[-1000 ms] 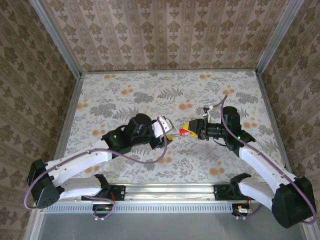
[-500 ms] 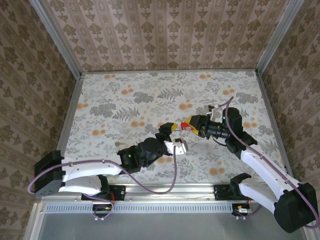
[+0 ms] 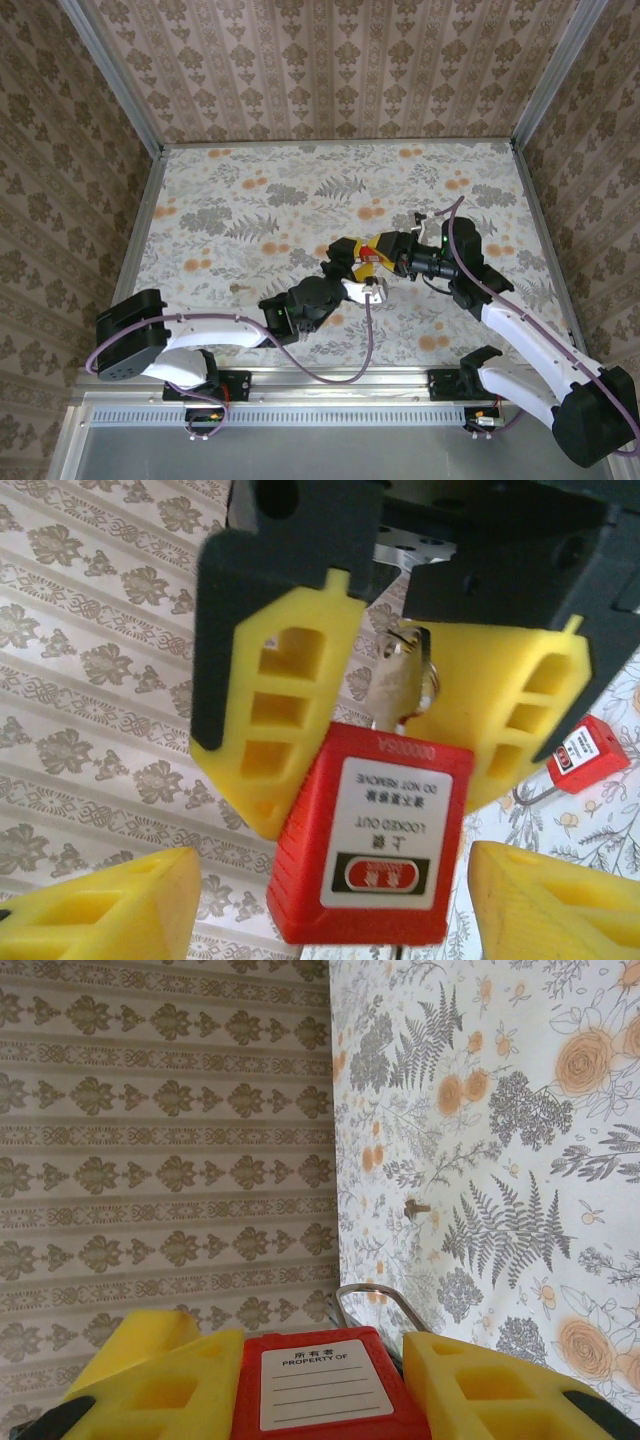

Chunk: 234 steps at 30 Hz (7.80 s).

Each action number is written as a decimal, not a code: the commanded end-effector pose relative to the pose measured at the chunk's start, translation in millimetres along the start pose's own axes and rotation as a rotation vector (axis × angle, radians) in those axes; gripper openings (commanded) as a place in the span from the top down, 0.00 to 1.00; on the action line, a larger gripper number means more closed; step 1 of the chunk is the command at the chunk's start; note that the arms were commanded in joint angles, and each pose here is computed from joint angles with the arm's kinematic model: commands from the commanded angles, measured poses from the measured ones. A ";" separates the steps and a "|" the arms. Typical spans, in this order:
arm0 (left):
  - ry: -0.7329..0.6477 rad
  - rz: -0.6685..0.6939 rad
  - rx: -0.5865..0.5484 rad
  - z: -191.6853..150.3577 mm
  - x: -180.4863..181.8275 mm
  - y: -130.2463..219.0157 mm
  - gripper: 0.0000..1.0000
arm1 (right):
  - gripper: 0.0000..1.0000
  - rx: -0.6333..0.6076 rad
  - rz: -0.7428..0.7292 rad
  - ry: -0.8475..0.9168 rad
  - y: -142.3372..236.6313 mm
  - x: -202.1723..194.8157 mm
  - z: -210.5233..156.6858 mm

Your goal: Unlock with the key

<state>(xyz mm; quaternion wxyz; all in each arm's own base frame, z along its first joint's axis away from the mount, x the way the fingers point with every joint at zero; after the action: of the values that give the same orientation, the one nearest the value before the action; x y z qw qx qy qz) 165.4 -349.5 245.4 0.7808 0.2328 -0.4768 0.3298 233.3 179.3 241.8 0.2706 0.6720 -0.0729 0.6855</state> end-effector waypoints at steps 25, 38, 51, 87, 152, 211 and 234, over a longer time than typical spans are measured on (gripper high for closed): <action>-0.045 -0.049 0.055 -6.9 -0.5 -13.8 0.79 | 0.62 -0.010 -0.009 0.017 6.9 5.6 1.7; 0.027 -0.153 0.102 -21.6 1.3 -13.2 0.81 | 0.32 -0.154 -0.046 0.070 53.0 0.6 38.7; 0.252 -0.495 0.285 -89.7 7.6 -44.8 0.78 | 0.31 -0.240 -0.120 0.132 71.4 -14.1 54.8; 0.542 -1.021 0.486 -173.5 -117.7 -84.7 0.79 | 0.31 -0.184 -0.079 0.107 63.0 -39.0 42.6; 1.666 0.602 0.944 -304.5 30.0 176.1 0.11 | 0.35 -0.111 -0.534 0.401 -4.8 -54.5 37.6; 1.994 0.066 0.723 -238.8 -20.7 76.6 0.33 | 0.45 0.021 -0.506 0.503 -70.0 -28.8 2.5; 2.090 0.385 0.703 -279.0 13.1 150.2 0.18 | 0.51 0.159 -0.593 0.660 -192.4 -19.9 -84.2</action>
<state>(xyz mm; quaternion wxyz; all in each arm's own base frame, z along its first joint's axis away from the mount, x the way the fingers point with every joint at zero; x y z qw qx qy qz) 223.0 -55.2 132.4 0.6156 -0.0086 0.5100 0.6007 244.8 371.5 163.3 0.3853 0.4476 0.2595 0.7641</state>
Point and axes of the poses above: each hand's point on the last joint's axis, 136 mm out from that joint toward the fingers, its own y axis back along the fingers, its own x axis along the line the jaws close on, z = x × y, the point moved 4 cm from there along y, back along the fingers, and after that the axes turned 3 degrees about -y, right-handed, at the moved point
